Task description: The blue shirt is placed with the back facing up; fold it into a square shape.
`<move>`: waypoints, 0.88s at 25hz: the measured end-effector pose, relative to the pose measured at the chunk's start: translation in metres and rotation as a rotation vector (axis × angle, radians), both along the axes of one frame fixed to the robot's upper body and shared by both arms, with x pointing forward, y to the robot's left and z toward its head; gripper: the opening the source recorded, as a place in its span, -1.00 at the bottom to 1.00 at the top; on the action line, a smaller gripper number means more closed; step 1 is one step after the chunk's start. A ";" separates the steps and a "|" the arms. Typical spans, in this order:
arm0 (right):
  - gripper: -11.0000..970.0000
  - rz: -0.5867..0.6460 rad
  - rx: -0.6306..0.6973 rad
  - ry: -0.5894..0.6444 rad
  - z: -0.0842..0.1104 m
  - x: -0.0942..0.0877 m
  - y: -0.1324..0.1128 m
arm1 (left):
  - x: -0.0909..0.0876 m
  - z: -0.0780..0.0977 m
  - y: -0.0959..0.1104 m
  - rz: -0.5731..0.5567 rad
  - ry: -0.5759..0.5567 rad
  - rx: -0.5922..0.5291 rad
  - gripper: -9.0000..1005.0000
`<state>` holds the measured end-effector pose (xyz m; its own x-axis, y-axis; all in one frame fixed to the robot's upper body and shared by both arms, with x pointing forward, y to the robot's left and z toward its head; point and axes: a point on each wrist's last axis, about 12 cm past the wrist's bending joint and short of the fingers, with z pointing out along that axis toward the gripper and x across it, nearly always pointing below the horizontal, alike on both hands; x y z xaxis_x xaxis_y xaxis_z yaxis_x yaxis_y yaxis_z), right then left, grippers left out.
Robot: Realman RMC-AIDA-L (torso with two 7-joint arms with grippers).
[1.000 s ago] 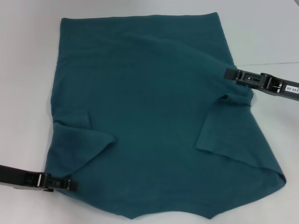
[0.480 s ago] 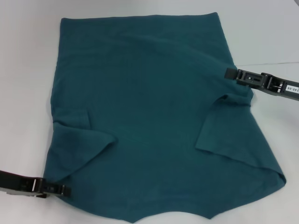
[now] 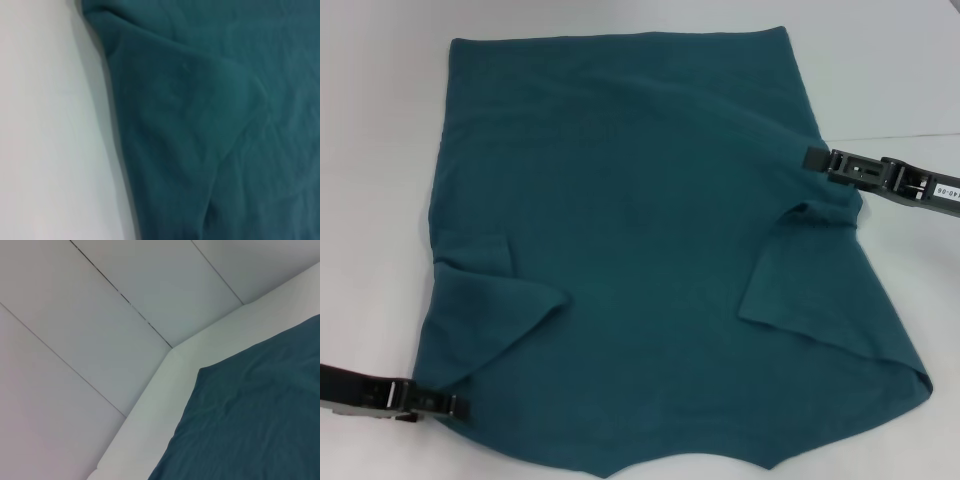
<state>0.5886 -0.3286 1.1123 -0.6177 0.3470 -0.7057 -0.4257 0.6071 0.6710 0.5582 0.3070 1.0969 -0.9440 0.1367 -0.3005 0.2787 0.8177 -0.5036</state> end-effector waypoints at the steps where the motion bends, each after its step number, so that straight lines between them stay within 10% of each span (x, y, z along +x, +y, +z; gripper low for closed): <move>1: 0.89 0.000 0.000 0.000 0.000 0.000 0.000 | 0.001 0.000 0.000 0.000 -0.002 0.001 0.75; 22: 0.89 -0.007 0.000 0.002 0.000 0.000 -0.001 | 0.005 0.001 -0.001 -0.003 -0.009 0.028 0.68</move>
<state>0.5886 -0.3295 1.1118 -0.6165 0.3509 -0.7048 -0.4204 0.6102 0.6715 0.5630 0.3055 1.0981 -0.9409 0.1480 -0.3045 0.2854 0.8307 -0.4781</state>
